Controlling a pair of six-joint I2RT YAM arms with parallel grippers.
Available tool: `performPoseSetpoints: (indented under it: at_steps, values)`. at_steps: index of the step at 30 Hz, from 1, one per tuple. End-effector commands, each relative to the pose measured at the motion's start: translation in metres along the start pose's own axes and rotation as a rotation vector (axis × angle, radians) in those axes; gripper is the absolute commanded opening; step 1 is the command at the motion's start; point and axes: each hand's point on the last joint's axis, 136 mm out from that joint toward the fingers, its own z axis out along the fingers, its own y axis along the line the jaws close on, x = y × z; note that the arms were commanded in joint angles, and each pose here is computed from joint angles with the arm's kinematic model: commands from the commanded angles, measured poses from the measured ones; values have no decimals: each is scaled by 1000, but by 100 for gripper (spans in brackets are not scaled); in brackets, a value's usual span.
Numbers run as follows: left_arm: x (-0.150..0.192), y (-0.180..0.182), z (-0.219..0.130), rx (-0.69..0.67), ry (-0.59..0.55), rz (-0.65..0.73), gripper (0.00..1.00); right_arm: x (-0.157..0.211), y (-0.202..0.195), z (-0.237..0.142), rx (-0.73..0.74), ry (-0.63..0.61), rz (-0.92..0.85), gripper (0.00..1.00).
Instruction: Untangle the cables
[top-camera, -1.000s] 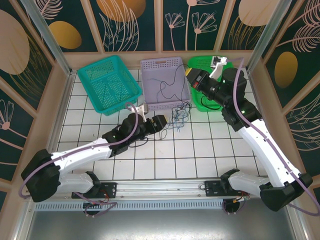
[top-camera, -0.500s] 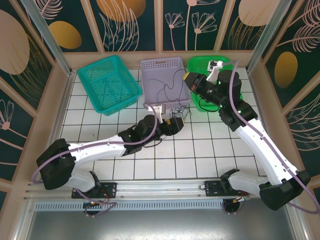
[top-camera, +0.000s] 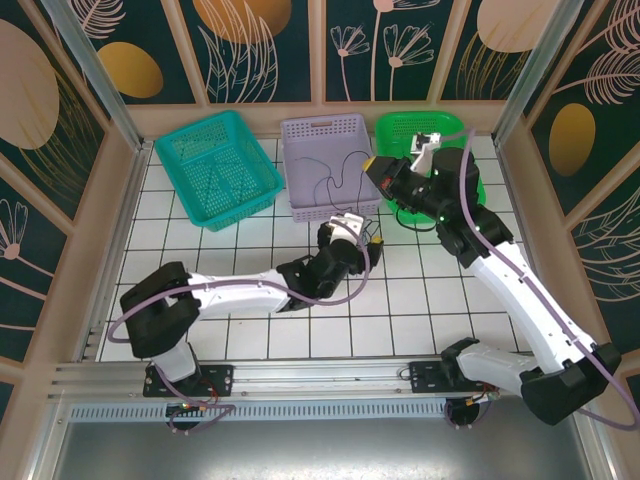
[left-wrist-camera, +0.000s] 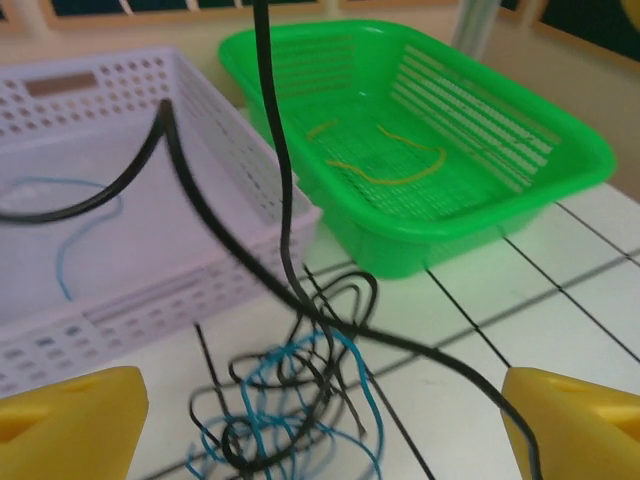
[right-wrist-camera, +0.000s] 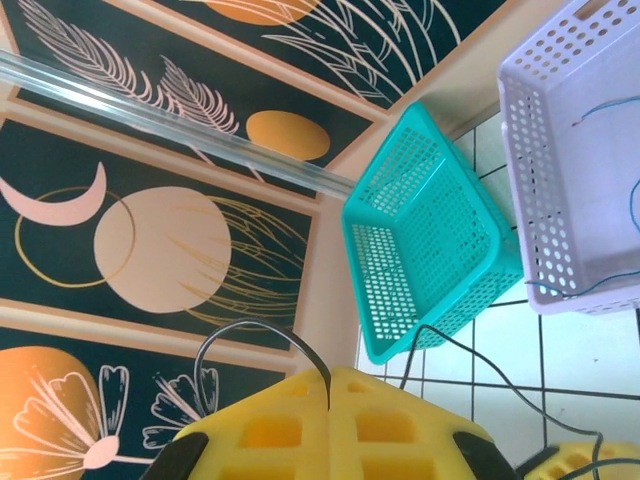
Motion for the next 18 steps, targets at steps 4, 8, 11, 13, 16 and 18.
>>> performPoseSetpoints:
  at_steps: [4,8,11,13,16,18]
  values:
    - [-43,18,15,-216,-143,56,91,17,15,-12,-58,44,39,0]
    - [-40,16,28,-213,-133,46,82,19,21,-14,-77,50,48,0]
    - [-25,13,38,-187,-95,43,60,14,30,-19,-95,32,43,0]
    - [-7,16,42,-190,-52,44,51,5,43,-26,-117,-3,17,0]
    - [26,25,43,-201,15,35,50,-12,66,-34,-152,-54,-28,0]
    - [45,32,40,-205,46,21,50,-26,80,-38,-176,-89,-50,0]
